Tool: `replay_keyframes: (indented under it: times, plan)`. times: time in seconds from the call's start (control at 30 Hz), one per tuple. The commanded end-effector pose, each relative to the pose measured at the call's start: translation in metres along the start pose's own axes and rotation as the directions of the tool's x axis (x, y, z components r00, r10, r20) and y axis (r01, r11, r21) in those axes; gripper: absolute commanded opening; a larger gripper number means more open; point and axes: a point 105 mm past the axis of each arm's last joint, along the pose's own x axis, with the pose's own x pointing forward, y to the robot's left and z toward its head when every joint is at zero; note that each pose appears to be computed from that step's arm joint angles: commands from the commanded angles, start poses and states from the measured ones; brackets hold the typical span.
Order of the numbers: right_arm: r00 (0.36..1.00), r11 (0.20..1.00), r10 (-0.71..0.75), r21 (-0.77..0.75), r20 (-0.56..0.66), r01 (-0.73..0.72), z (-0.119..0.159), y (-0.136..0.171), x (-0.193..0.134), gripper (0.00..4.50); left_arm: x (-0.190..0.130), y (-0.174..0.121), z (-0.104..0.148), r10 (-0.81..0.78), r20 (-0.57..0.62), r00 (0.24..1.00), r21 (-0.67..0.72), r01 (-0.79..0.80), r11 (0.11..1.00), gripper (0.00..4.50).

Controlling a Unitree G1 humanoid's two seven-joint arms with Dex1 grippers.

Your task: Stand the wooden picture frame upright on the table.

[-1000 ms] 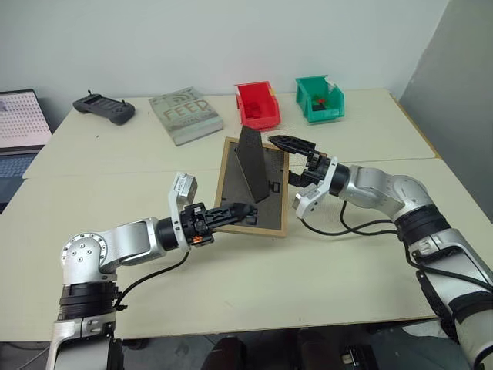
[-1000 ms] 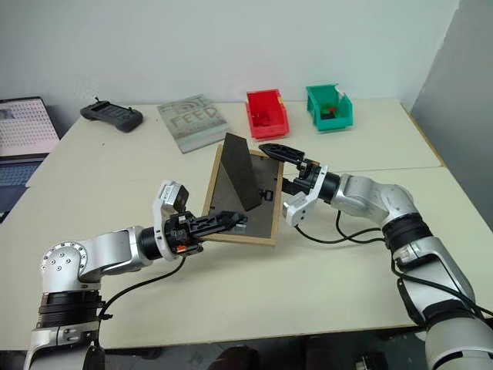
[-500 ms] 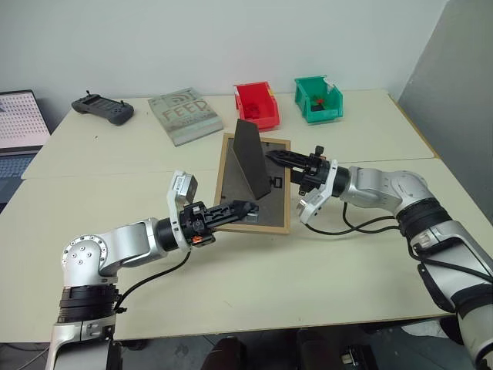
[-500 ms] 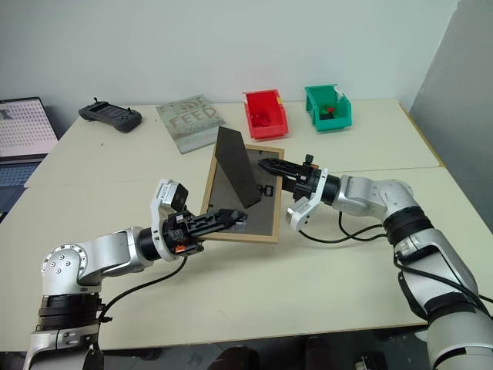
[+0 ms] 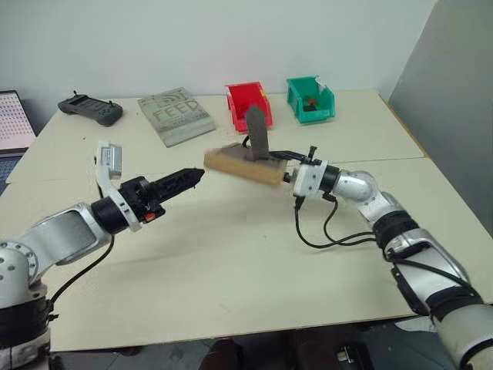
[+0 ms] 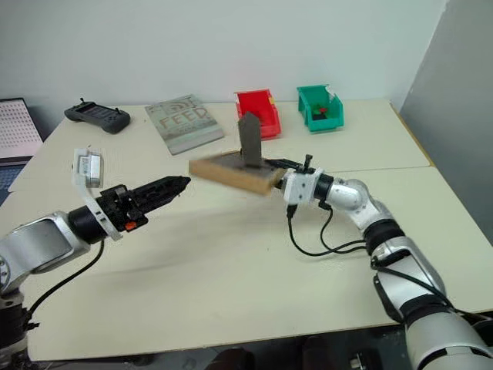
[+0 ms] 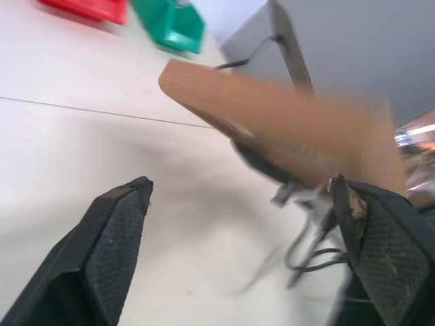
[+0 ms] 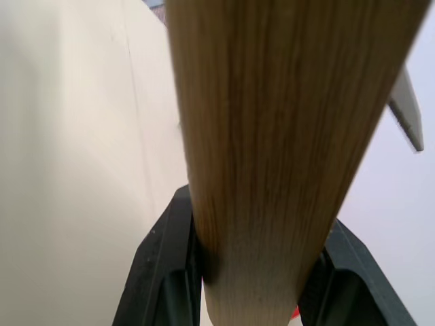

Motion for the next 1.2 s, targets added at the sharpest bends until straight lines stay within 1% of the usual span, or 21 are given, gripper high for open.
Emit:
replay_keyframes:
  times: [0.03, 0.1, 0.17, 0.2, 0.27, 0.37, 0.47, 0.53, 0.57, 0.6, 0.73, 0.77, 0.8, 0.83, 0.9, 0.93, 0.97, 1.03, 1.13, 1.2]
  plan:
    - [0.996, 0.894, 0.07, 0.44, 0.047, -0.083, -0.004, -0.003, 0.004, 1.31, 0.001, -0.019, -0.002, 0.102, 0.075, 0.992, 0.313, -0.12, 0.942, 4.5]
    - [0.991, 0.801, 0.125, 0.583, 0.054, -0.133, -0.01, 0.008, 0.009, 1.31, 0.005, -0.019, -0.013, 0.155, 0.105, 0.982, 0.426, -0.185, 0.886, 4.5]
    - [0.977, 0.707, 0.203, 0.681, 0.065, -0.192, -0.016, 0.028, 0.015, 1.31, 0.006, -0.013, -0.032, 0.21, 0.098, 0.973, 0.544, -0.229, 0.807, 4.5]
    - [0.97, 0.674, 0.231, 0.708, 0.072, -0.213, -0.017, 0.036, 0.017, 1.31, 0.005, -0.009, -0.038, 0.226, 0.11, 0.968, 0.566, -0.248, 0.786, 4.5]
    - [0.973, 0.654, 0.224, 0.731, 0.06, -0.196, -0.02, 0.041, 0.022, 1.31, 0.004, -0.005, -0.046, 0.228, 0.145, 0.963, 0.558, -0.27, 0.785, 4.5]
    - [0.979, 0.635, 0.201, 0.756, 0.036, -0.158, -0.026, 0.047, 0.027, 1.31, 0.002, -0.001, -0.063, 0.234, 0.137, 0.963, 0.559, -0.27, 0.784, 4.5]
    - [0.978, 0.613, 0.204, 0.775, 0.031, -0.153, -0.029, 0.053, 0.027, 1.31, 0.001, 0.0, -0.069, 0.239, 0.156, 0.958, 0.512, -0.285, 0.81, 4.5]
    - [0.979, 0.619, 0.203, 0.772, 0.021, -0.144, -0.032, 0.054, 0.025, 2.01, 0.003, -0.002, -0.067, 0.227, 0.171, 0.959, 0.49, -0.283, 0.824, 4.5]
    - [0.979, 0.631, 0.206, 0.763, 0.01, -0.14, -0.035, 0.055, 0.023, 2.06, 0.004, -0.002, -0.065, 0.222, 0.176, 0.959, 0.486, -0.28, 0.828, 4.5]
    - [0.979, 0.636, 0.202, 0.76, 0.0, -0.132, -0.037, 0.056, 0.021, 2.24, 0.005, -0.002, -0.064, 0.218, 0.175, 0.96, 0.486, -0.276, 0.829, 4.5]
    - [0.978, 0.692, 0.203, 0.715, -0.057, -0.102, -0.049, 0.058, 0.008, 3.24, 0.009, 0.003, -0.062, 0.205, 0.148, 0.967, 0.499, -0.252, 0.829, 4.5]
    - [0.977, 0.704, 0.203, 0.704, -0.072, -0.095, -0.053, 0.058, 0.003, 3.55, 0.01, 0.004, -0.062, 0.201, 0.137, 0.97, 0.506, -0.243, 0.827, 4.5]
    - [0.975, 0.72, 0.2, 0.69, -0.094, -0.081, -0.057, 0.057, -0.002, 3.72, 0.01, 0.006, -0.061, 0.199, 0.128, 0.972, 0.512, -0.236, 0.826, 4.5]
    - [0.97, 0.759, 0.205, 0.647, -0.132, -0.072, -0.062, 0.055, -0.011, 3.93, 0.01, 0.009, -0.058, 0.197, 0.117, 0.973, 0.52, -0.229, 0.823, 4.5]
    - [0.957, 0.81, 0.215, 0.583, -0.194, -0.064, -0.072, 0.052, -0.033, 4.38, 0.008, 0.017, -0.053, 0.196, 0.086, 0.977, 0.529, -0.211, 0.822, 4.5]
    - [0.951, 0.842, 0.217, 0.535, -0.222, -0.068, -0.074, 0.047, -0.046, 4.46, 0.005, 0.024, -0.049, 0.202, 0.063, 0.977, 0.531, -0.204, 0.822, 4.5]
    - [0.95, 0.852, 0.216, 0.518, -0.225, -0.071, -0.071, 0.041, -0.056, 4.46, 0.002, 0.03, -0.044, 0.204, 0.041, 0.978, 0.516, -0.196, 0.834, 4.5]
    - [0.955, 0.859, 0.211, 0.505, -0.209, -0.08, -0.056, 0.027, -0.07, 4.46, -0.007, 0.039, -0.031, 0.189, 0.007, 0.982, 0.502, -0.167, 0.849, 4.5]
    - [0.967, 0.848, 0.221, 0.515, -0.127, -0.126, -0.007, 0.008, -0.079, 4.46, -0.021, 0.054, -0.001, 0.181, -0.053, 0.982, 0.527, -0.127, 0.84, 4.5]
    - [0.97, 0.825, 0.227, 0.545, -0.081, -0.148, 0.023, 0.004, -0.081, 4.46, -0.026, 0.056, 0.016, 0.163, -0.09, 0.982, 0.549, -0.088, 0.831, 4.5]
